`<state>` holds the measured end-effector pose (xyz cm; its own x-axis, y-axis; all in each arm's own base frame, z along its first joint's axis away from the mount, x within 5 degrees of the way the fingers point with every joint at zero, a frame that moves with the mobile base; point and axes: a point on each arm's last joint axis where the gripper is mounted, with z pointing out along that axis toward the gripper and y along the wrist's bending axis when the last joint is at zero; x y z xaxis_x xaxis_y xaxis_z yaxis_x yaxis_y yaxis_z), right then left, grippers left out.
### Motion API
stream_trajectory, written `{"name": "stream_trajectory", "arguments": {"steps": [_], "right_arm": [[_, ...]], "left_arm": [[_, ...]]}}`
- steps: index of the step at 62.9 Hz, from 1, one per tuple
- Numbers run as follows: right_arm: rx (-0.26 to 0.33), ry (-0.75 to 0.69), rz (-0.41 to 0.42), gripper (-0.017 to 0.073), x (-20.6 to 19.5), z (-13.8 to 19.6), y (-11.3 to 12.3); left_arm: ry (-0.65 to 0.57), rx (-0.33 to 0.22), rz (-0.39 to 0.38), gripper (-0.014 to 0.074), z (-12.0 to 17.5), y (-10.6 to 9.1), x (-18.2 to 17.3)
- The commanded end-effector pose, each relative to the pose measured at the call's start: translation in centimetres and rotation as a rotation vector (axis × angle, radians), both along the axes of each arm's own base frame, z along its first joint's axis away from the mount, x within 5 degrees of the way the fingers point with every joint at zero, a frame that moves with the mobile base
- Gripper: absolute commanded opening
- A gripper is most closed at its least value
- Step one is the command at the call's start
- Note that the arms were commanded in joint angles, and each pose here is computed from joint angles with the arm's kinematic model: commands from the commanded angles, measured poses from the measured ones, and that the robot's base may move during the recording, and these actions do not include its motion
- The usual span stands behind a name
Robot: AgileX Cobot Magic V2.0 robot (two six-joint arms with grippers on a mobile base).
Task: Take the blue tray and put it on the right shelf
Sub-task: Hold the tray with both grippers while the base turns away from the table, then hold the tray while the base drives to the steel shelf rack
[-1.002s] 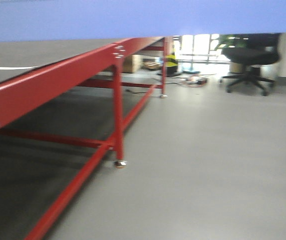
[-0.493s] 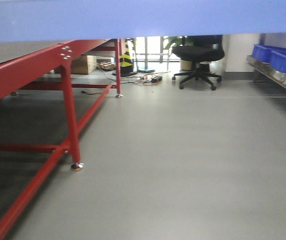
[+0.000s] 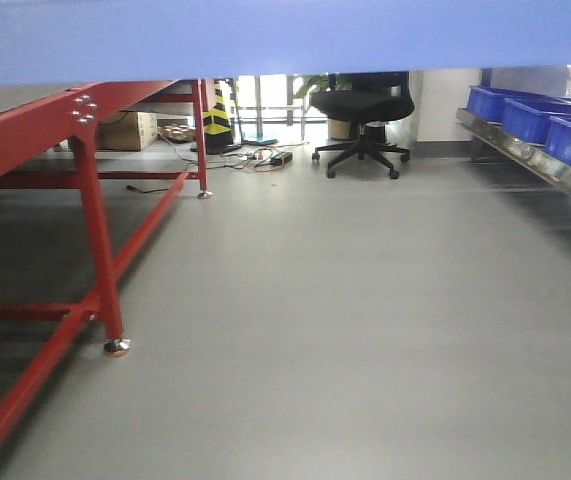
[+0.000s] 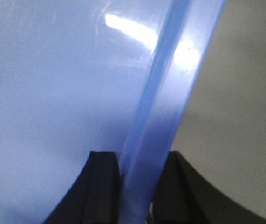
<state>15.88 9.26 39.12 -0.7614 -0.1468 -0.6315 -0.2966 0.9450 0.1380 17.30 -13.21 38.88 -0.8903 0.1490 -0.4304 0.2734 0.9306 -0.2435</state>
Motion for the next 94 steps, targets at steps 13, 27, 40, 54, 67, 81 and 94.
{"name": "stream_trajectory", "arguments": {"steps": [13, 27, 40, 54, 67, 81, 94], "right_arm": [[0.057, -0.136, 0.038, 0.0055, -0.04, 1.94, 0.15], [0.057, -0.136, 0.038, 0.0055, -0.04, 1.94, 0.15], [0.057, -0.136, 0.038, 0.0055, -0.04, 1.94, 0.15], [0.057, -0.136, 0.038, 0.0055, -0.04, 1.94, 0.15], [0.057, -0.136, 0.038, 0.0055, -0.04, 1.94, 0.15], [0.057, -0.136, 0.038, 0.0055, -0.04, 1.94, 0.15], [0.057, -0.136, 0.038, 0.0055, -0.04, 1.94, 0.15]], "left_arm": [[-0.036, -0.052, -0.048, -0.0048, 1.33, -0.27, -0.61], [-0.035, -0.053, -0.049, -0.0048, 1.34, -0.28, -0.62], [-0.034, -0.055, -0.049, -0.0048, 1.34, -0.30, -0.63], [-0.034, -0.055, -0.049, -0.0048, 1.34, -0.30, -0.63], [-0.034, -0.055, -0.049, -0.0048, 1.34, -0.30, -0.63], [-0.034, -0.055, -0.049, -0.0048, 1.34, -0.30, -0.63], [-0.034, -0.055, -0.049, -0.0048, 1.34, -0.30, -0.63]]}}
